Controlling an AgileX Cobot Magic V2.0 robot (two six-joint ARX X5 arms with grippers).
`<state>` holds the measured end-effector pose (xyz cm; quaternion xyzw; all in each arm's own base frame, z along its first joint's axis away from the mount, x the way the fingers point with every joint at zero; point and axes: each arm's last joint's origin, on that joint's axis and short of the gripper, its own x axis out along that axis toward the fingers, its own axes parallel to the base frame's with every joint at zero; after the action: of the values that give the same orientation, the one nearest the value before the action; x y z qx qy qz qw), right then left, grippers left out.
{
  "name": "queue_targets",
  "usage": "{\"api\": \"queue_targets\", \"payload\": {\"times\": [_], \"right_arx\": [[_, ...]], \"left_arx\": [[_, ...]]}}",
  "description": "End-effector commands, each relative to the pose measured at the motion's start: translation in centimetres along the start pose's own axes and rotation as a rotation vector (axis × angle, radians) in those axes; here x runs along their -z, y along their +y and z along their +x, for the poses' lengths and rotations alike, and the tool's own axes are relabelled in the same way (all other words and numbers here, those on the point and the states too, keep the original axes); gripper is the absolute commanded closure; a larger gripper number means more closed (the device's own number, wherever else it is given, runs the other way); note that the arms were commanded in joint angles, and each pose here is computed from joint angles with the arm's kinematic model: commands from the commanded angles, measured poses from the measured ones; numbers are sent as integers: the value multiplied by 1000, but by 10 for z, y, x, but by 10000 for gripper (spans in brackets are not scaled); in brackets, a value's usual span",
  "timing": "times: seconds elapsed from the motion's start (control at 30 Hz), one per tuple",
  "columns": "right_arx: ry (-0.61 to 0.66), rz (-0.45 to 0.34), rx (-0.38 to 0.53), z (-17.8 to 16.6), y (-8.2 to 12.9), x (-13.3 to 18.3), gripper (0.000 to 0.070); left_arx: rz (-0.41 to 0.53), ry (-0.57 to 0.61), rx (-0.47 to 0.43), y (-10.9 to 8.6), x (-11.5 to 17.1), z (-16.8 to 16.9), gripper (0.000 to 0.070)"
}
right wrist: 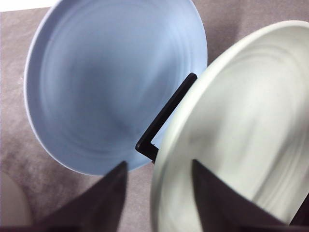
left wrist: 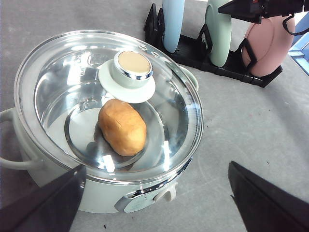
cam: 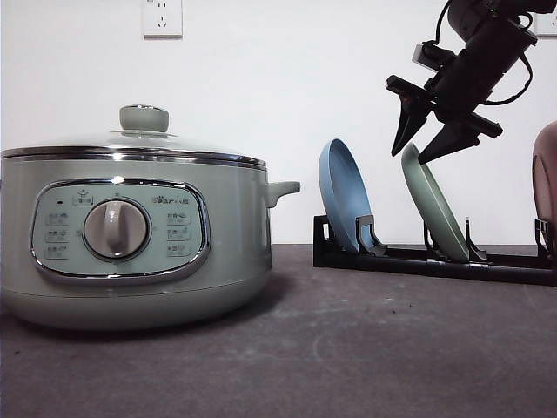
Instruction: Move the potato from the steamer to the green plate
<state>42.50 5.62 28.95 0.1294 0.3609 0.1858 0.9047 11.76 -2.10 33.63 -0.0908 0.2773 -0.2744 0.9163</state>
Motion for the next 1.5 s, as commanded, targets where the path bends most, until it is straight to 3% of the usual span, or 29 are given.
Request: {"api": "queue_targets", "payload": {"times": [0.0,0.33,0.77,1.17,1.47], "right_arx": [[-7,4,-3,6,0,-3,536],[-7,14,-3,6,0,-3,693],[-66,-4,-19,-12,9,-13,694],[-225,-65,-111,-78,43,-43,694],[-196,-166,-131,-134,79,-31,694]], "left_arx": [[20,-17,9,-2,-5,-3,104],[20,-17,9,-2,-5,-3,104],[21,-17,9,-2,-5,-3,104],[22,-18,9,-2,-5,-3,104],[22,-19,9,-2,-5,-3,104]]}}
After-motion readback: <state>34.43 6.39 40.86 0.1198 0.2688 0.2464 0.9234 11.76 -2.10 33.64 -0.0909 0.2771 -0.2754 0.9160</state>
